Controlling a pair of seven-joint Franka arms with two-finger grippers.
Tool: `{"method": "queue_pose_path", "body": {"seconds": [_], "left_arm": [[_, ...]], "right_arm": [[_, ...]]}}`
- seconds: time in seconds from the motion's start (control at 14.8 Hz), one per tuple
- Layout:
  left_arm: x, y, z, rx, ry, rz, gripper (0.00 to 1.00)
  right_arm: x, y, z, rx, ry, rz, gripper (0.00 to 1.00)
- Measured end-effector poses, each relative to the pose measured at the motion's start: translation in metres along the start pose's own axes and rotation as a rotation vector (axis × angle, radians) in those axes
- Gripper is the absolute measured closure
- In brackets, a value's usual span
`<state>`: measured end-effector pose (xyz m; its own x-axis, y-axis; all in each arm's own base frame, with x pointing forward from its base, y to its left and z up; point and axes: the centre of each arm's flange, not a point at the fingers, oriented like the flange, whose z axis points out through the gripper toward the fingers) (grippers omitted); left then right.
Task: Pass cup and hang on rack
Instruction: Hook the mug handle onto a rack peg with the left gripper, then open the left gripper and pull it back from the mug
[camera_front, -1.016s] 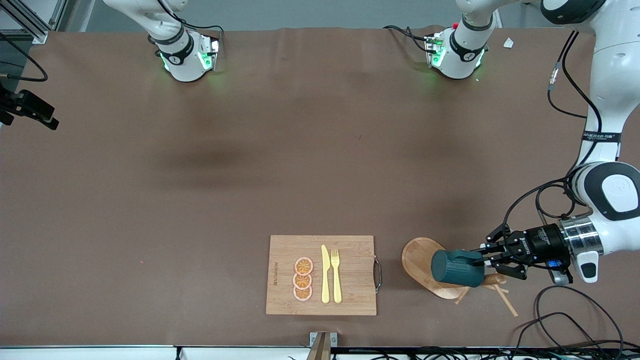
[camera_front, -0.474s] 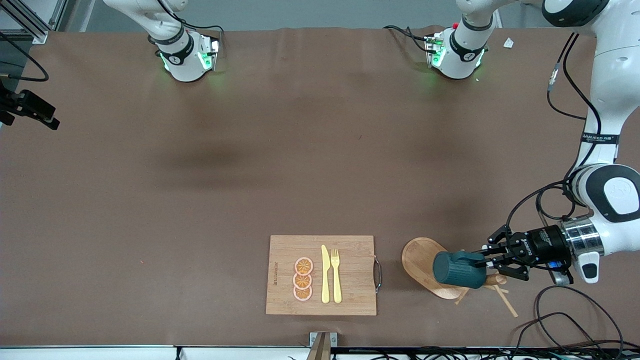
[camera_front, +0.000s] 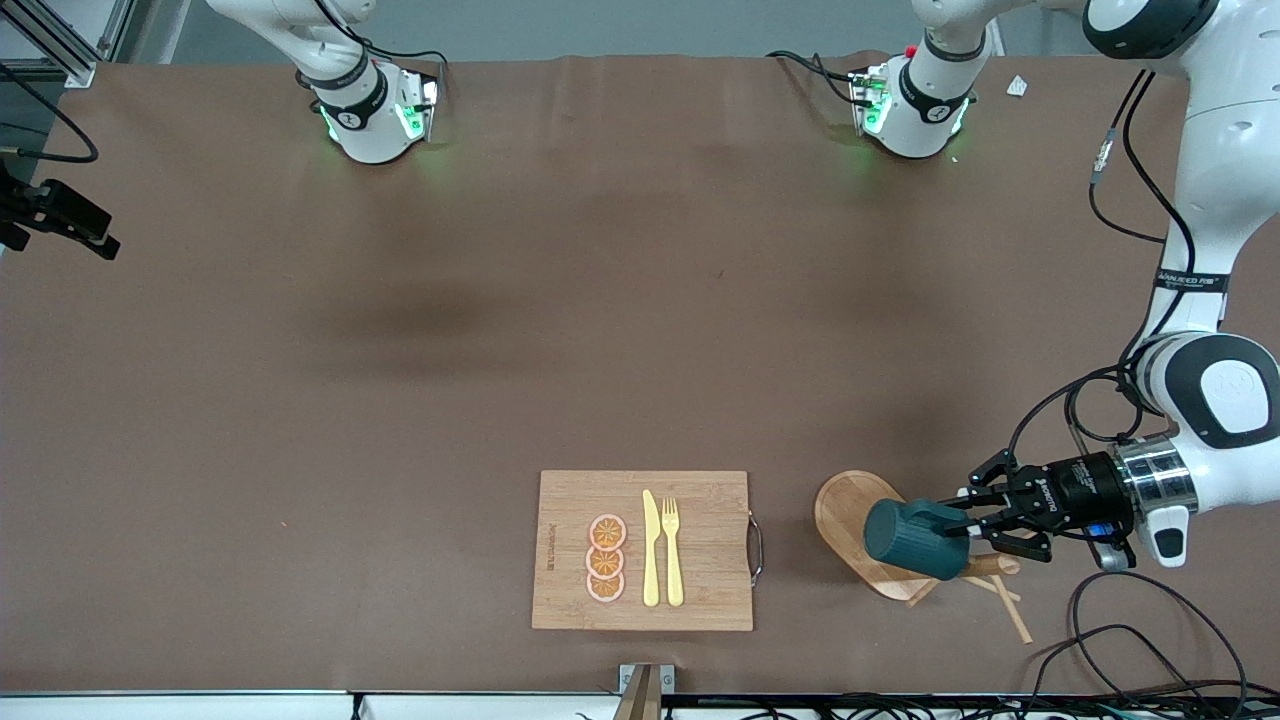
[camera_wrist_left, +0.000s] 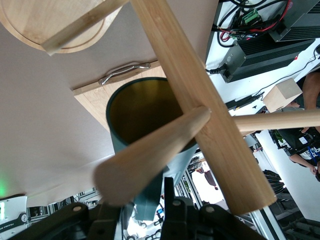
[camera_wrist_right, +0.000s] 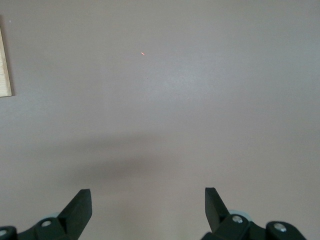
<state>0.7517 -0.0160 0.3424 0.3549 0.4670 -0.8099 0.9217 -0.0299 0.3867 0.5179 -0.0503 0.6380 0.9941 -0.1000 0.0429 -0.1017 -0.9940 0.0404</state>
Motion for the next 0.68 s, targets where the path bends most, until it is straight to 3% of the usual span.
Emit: {"method": "queue_pose_path", "body": {"seconds": [0.14,0.34,0.54,0.68], "left_arm": [[-0.002,0.001,0.001,0.000,-0.003,0.003,0.66],[-0.011,0.005,0.006,-0.001,-0.017,0.011,0.38],[-0.024,0.012,0.007,-0.009,-0.031,-0.002,0.25],[-0.037,0.017,0.006,-0.014,-0.037,-0.009,0.06]], "right_arm": [[0.000,0.000,0.000,0.000,0.000,0.000,0.00],[0.000,0.000,-0.001,0.000,0.001,-0.001,0.00],[0.000,0.000,-0.001,0.000,0.002,-0.001,0.00],[0.000,0.000,-0.001,0.000,0.002,-0.001,0.00]]}}
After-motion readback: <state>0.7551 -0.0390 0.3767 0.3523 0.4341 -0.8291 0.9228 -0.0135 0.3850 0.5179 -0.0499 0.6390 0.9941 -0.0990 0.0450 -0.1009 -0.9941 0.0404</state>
